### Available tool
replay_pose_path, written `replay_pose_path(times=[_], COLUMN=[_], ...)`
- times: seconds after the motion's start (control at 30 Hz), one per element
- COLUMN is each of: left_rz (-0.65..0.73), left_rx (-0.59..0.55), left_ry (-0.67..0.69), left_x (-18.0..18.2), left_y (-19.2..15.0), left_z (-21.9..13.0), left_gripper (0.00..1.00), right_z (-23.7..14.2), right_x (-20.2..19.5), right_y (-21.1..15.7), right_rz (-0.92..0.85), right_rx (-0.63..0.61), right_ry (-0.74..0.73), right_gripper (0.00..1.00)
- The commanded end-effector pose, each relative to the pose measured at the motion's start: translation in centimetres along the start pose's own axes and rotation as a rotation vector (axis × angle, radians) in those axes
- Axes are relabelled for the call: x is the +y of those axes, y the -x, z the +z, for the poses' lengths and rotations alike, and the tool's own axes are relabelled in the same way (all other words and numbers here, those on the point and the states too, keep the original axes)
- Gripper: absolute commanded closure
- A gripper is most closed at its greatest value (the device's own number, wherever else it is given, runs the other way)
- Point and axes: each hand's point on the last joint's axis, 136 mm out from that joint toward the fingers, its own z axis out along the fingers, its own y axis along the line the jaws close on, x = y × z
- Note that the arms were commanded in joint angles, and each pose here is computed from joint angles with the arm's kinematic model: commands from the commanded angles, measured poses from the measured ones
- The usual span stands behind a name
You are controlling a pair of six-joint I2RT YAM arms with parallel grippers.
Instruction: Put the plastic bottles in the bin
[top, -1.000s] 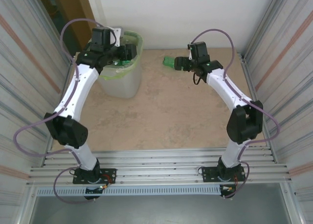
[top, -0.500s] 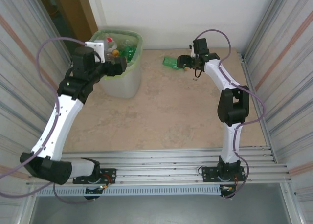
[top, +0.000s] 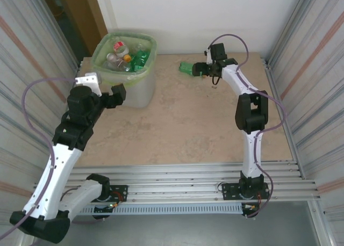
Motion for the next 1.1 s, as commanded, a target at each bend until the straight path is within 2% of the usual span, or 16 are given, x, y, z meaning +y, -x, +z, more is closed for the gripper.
replay_pose_path(times=[0.0,0.17,0.33,0.5,0.6,0.8,1.07], left_rz=[-0.036,-0.067,-0.096,-0.106,-0.107,-0.111,-0.107], left_rx=[-0.058,-0.059,-0.067,-0.043,-0.020,0.000,0.021], left_ry=[0.039,0.079,0.117,0.162,0.183,0.207,0.218], left_x=[1.2,2.8,4.1,5.1,5.5,6.0,6.3], left_y=[-0.1,-2.5,-4.2,-5.5,-6.3,-7.0,-7.3], left_z=[-1.0,-1.8,-2.3,-2.4,-2.3,-2.1,-1.8], left_gripper=[0.01,0.01,0.01,0.01,0.01,0.01,0.01], right_z=[0.9,2.6,4.5,7.1,8.1,10.1,12.3], right_x=[0.3,0.2,-1.0,-1.0,0.3,2.0,1.4], right_y=[1.3,2.0,2.9,2.5,2.2,1.7,1.9], right_rz=[-0.048,-0.074,-0.104,-0.284,-0.386,-0.443,-0.489], right_rx=[-0.032,-0.046,-0.058,-0.080,-0.086,-0.094,-0.123], right_ry=[0.038,0.032,-0.036,-0.121,-0.115,-0.060,-0.107], right_gripper=[0.02,0.02,0.03,0.03,0.02,0.02,0.03])
